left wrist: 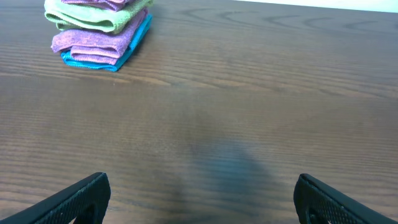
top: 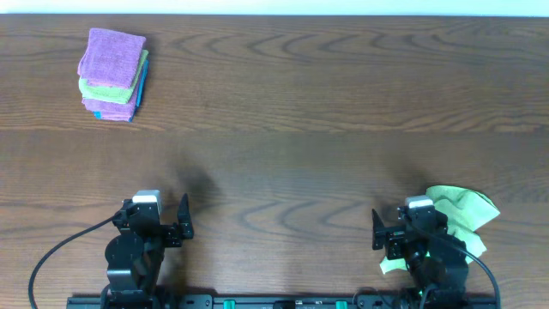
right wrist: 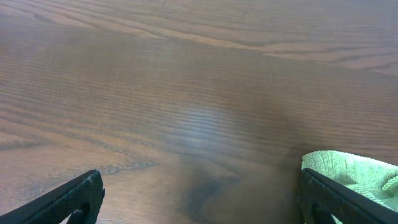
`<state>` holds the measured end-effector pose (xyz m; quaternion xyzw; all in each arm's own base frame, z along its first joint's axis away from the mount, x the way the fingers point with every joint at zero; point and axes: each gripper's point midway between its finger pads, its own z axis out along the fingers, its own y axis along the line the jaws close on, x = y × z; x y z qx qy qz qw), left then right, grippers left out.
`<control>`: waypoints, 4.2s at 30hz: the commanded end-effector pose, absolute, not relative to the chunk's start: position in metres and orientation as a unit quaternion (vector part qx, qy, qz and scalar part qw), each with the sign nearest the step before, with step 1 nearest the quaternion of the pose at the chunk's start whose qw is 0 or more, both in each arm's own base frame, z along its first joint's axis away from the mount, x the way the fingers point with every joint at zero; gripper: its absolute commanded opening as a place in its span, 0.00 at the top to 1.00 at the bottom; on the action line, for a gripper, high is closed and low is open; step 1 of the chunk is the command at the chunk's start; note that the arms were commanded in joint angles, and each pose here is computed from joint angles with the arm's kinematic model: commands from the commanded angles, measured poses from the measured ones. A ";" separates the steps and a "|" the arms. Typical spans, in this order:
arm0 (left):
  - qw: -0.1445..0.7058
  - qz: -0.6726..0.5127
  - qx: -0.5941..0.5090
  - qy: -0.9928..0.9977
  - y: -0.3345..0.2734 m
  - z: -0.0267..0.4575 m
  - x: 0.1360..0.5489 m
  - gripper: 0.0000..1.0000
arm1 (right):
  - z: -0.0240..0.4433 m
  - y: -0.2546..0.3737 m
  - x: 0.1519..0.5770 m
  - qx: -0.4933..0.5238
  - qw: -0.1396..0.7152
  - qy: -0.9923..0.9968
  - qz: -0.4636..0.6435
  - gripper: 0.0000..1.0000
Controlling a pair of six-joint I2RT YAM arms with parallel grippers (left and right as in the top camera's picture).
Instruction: Fold the cloth
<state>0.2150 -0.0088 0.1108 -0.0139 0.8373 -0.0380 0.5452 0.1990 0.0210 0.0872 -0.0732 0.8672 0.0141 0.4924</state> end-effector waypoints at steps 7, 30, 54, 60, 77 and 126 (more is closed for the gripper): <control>0.540 -0.031 -0.023 0.841 -0.005 0.104 0.215 0.05 | 0.085 0.017 0.199 -0.072 0.493 0.867 0.004 0.01; 0.540 -0.031 -0.023 0.841 -0.005 0.104 0.215 0.05 | 0.085 0.017 0.199 -0.072 0.493 0.867 0.004 0.01; 0.540 -0.031 -0.023 0.841 -0.005 0.104 0.215 0.05 | 0.109 0.033 0.210 0.219 0.486 0.813 0.235 0.01; 0.540 -0.031 -0.023 0.841 -0.005 0.104 0.215 0.05 | 0.129 0.035 0.218 0.266 0.500 0.772 0.287 0.01; 0.540 -0.031 -0.023 0.841 -0.005 0.104 0.215 0.04 | 0.116 0.031 0.243 0.211 0.391 0.880 0.169 0.01; 0.540 -0.031 -0.023 0.841 -0.005 0.104 0.215 0.05 | 0.029 -0.074 0.182 0.385 -0.055 0.920 -0.047 0.99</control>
